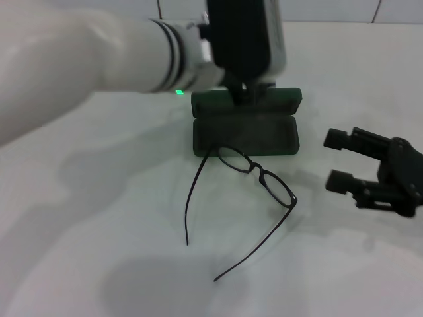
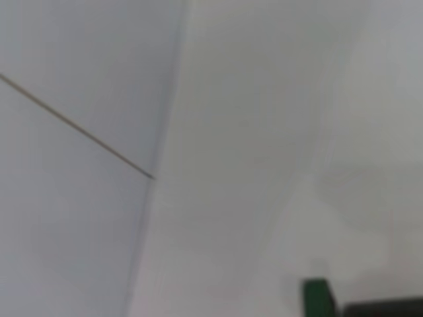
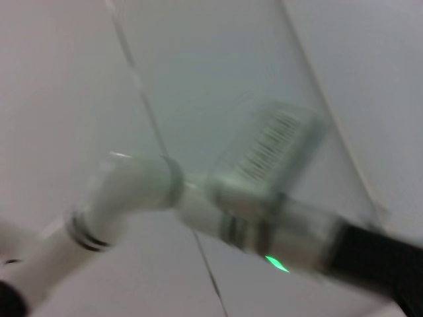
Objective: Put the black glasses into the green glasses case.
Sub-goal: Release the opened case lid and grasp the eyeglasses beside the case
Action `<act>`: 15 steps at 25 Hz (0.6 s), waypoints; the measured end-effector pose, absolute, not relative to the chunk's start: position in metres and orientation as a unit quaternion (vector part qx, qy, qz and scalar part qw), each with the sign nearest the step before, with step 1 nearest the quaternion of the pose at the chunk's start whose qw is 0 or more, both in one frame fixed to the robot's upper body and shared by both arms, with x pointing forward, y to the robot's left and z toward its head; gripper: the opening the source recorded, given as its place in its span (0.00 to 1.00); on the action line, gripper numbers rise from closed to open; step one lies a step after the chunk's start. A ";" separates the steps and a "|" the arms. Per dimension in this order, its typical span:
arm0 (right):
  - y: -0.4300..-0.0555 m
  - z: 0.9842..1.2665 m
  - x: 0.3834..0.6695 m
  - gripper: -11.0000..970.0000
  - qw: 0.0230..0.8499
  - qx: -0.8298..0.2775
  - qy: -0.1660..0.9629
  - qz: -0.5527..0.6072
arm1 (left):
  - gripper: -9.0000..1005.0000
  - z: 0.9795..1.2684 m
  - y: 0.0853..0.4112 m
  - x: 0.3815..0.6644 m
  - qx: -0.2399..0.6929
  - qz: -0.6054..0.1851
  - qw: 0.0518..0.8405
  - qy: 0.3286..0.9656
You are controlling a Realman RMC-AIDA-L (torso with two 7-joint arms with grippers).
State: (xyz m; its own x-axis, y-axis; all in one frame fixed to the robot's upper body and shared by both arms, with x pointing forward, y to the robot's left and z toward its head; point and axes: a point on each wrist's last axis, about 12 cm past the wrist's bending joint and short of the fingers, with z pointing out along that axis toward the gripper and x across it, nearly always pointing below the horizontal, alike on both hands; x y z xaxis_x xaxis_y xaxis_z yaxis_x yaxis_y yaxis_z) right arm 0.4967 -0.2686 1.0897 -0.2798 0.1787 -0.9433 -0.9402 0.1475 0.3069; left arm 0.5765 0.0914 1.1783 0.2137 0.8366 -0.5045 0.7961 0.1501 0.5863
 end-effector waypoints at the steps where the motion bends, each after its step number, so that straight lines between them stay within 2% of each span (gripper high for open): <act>1: -0.268 1.090 0.502 0.86 0.489 -0.330 0.584 0.558 | 0.48 1.187 0.095 0.574 0.636 0.022 0.445 0.630; 6: -0.260 1.104 0.534 0.86 0.434 -0.353 0.633 0.536 | 0.47 1.220 0.120 0.559 0.546 -0.030 0.523 0.654; 12: -0.239 1.124 0.567 0.86 0.362 -0.411 0.694 0.467 | 0.47 1.238 0.160 0.535 0.444 -0.198 0.591 0.644; 13: -0.227 1.134 0.583 0.86 0.318 -0.428 0.735 0.420 | 0.47 1.238 0.168 0.529 0.431 -0.234 0.598 0.634; 15: -0.215 1.140 0.594 0.65 0.289 -0.439 0.756 0.390 | 0.45 1.234 0.186 0.519 0.413 -0.283 0.610 0.615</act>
